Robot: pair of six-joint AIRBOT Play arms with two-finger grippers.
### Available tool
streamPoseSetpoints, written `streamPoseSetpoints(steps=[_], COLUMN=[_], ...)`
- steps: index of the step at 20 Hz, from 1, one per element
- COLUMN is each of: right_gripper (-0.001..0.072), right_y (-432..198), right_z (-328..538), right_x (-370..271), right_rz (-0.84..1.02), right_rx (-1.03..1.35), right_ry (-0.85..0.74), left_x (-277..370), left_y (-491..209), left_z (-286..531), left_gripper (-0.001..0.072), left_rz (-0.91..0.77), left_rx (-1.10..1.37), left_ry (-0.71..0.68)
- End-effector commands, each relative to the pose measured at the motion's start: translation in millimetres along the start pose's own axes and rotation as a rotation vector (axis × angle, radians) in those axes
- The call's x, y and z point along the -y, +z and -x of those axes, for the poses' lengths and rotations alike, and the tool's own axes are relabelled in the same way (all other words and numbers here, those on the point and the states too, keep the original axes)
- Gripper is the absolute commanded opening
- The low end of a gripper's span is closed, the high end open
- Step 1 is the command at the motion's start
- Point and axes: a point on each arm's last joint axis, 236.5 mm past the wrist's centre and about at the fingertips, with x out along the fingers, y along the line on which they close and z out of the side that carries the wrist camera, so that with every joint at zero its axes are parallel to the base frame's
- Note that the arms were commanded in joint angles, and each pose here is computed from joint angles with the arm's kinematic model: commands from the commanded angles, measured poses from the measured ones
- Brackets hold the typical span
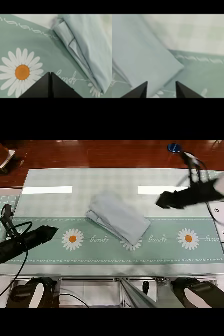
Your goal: Fold the shirts.
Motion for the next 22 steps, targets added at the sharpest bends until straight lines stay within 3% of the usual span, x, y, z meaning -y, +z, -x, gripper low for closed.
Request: streamPoseSetpoints(steps=[1, 5, 15, 19, 20, 21, 22], right_gripper=[0.0412, 0.0412, 0.0412, 0.0391, 0.0302, 0.0126, 0.0025], right_y=[-62, -121, -112, -110, -107, -100, -89], right_z=[-22, -78, -147, -166, -170, -171, -170], right_x=[57, 34, -6, -38, -49, -58, -67], right_rz=[-0.36, -0.569, -0.54, -0.438, -0.393, -0.345, -0.293], right_rx=[0.163, 0.025, -0.273, -0.379, -0.386, -0.378, -0.355], right_ry=[-0.039, 0.138, 0.276, 0.316, 0.329, 0.344, 0.364], left_x=[0, 0, 0, 0, 0, 0, 0], left_y=[-1, -1, -1, -1, -1, -1, -2], left_z=[0, 0, 0, 0, 0, 0, 0], left_gripper=[0.002, 0.002, 0.002, 0.002, 0.002, 0.002, 0.002], left_rz=[0.0, 0.0, 0.0, 0.0, 0.0, 0.0, 0.0], left_rx=[-0.005, -0.005, -0.005, -0.004, -0.004, -0.004, -0.005], left_ry=[0.0, 0.0, 0.0, 0.0, 0.0, 0.0, 0.0])
